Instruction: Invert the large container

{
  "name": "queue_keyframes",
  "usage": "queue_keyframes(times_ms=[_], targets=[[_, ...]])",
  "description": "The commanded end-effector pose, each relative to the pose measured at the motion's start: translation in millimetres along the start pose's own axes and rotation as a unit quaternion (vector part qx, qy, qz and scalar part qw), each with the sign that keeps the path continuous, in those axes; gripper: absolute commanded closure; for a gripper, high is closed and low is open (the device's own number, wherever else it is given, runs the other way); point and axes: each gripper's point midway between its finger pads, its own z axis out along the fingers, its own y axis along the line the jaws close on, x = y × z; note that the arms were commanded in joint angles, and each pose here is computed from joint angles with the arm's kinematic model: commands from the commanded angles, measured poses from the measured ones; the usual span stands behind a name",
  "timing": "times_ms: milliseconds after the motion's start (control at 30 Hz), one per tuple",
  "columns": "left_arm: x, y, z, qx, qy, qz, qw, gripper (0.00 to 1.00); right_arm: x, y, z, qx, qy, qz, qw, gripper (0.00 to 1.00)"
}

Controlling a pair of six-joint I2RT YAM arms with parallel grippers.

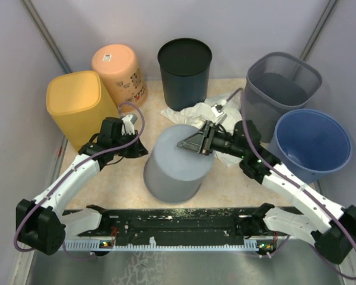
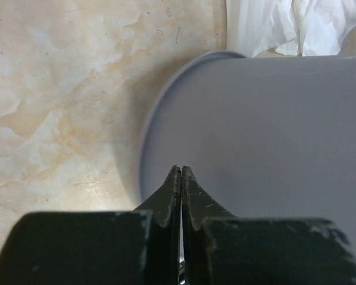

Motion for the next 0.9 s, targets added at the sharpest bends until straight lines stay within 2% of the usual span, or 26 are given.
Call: queue_keyframes(times_ms=[0, 100, 167, 200, 300, 400, 467, 533, 600, 700, 867], targets=[[1, -7, 3, 0.018, -0.011, -0.011, 1.0, 1.0, 5, -12, 26, 0.011, 0.008, -0.02, 1.0, 0.67], [1, 0, 3, 0.0, -0.013, -0.013, 1.0, 1.0, -1, -5, 36, 0.002, 0.007, -0.026, 1.0, 0.65], [-4, 2, -2, -0.013, -0.017, -0.01, 1.0, 0.94, -10, 5, 38, 0.001, 0.0, -0.039, 0.999, 0.63], [-9, 4, -5, -0.024, -0.022, -0.007, 0.999, 0.89, -17, 10, 37, 0.003, -0.006, -0.053, 0.999, 0.62], [-34, 6, -23, -0.061, -0.047, 0.003, 0.997, 0.63, -38, 18, 26, 0.045, -0.029, -0.105, 0.993, 0.56], [-60, 7, -48, -0.101, -0.071, 0.019, 0.992, 0.41, -62, 4, -6, 0.145, -0.079, -0.152, 0.974, 0.52], [-78, 2, -66, -0.112, -0.089, 0.032, 0.989, 0.33, -76, -19, -39, 0.235, -0.127, -0.164, 0.95, 0.49], [-96, -8, -86, -0.111, -0.113, 0.044, 0.986, 0.3, -82, -49, -76, 0.317, -0.168, -0.159, 0.92, 0.47], [-117, -22, -108, -0.1, -0.144, 0.056, 0.983, 0.25, -74, -76, -105, 0.37, -0.186, -0.136, 0.9, 0.46], [-146, -45, -143, -0.076, -0.199, 0.074, 0.974, 0.2, -45, -111, -129, 0.407, -0.174, -0.094, 0.892, 0.46], [-170, -86, -185, -0.007, -0.253, 0.095, 0.963, 0.16, 22, -155, -116, 0.397, -0.078, -0.035, 0.914, 0.47]])
